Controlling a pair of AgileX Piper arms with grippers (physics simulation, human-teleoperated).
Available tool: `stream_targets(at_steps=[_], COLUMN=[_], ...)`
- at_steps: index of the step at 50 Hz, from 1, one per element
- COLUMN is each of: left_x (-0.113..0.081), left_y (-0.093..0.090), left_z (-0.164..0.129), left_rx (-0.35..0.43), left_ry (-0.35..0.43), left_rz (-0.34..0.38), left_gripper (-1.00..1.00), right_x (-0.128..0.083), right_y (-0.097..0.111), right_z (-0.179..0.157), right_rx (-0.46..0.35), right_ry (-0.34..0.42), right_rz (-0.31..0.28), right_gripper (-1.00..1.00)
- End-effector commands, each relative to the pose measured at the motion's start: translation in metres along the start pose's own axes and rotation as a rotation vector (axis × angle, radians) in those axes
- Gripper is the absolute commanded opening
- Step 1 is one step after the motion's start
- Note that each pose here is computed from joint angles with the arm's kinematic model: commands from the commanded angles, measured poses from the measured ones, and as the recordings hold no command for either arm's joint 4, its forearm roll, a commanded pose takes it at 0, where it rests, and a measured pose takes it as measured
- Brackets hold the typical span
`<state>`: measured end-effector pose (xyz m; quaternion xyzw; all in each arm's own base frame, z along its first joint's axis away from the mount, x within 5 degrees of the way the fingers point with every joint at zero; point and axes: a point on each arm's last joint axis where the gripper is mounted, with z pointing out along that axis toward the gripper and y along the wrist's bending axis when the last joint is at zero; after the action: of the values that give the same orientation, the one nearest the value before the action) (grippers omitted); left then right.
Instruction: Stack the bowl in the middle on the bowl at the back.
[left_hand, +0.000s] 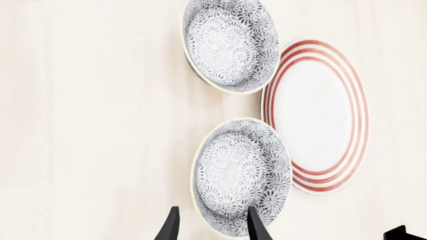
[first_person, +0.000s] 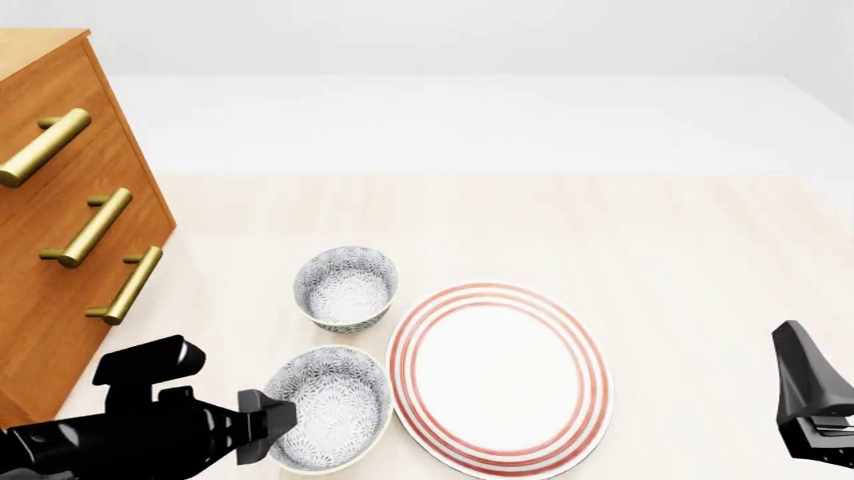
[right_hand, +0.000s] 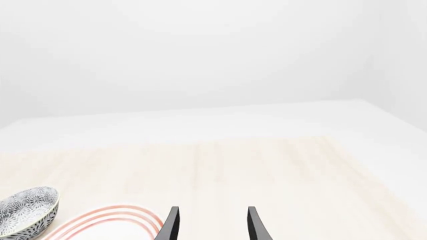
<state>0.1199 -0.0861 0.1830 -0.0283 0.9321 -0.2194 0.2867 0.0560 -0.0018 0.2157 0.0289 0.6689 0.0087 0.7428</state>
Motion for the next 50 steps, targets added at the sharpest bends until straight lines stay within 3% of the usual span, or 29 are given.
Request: stream_targets(at_steps=[1, 43, 44, 50], left_x=[-0.005, 0.000, -0.003, -0.010], left_y=[0.007, 0.005, 0.005, -0.005], left_z=[0.012, 0.048, 0.044, 0.019], left_rx=[-0.036, -0.031, -0.034, 0.005], left_ry=[-0.014, 0.018, 0.009, -0.023], left_rz=[-0.010, 0.032, 0.036, 0.023], left_gripper=[1.00, 1.00, -1.00, -1.00], right_x=[0.000, -0.001, -0.001, 0.000], right_y=[0.000, 0.000, 0.000, 0.000], right_z=[0.000, 0.000, 0.000, 0.000], right_rx=[0.000, 0.001, 0.001, 0.000], right_ry=[0.000, -0.005, -0.006, -0.004], right_rz=[0.002, 0.014, 0.016, 0.009], right_gripper=[1.00, 1.00, 1.00, 1.00])
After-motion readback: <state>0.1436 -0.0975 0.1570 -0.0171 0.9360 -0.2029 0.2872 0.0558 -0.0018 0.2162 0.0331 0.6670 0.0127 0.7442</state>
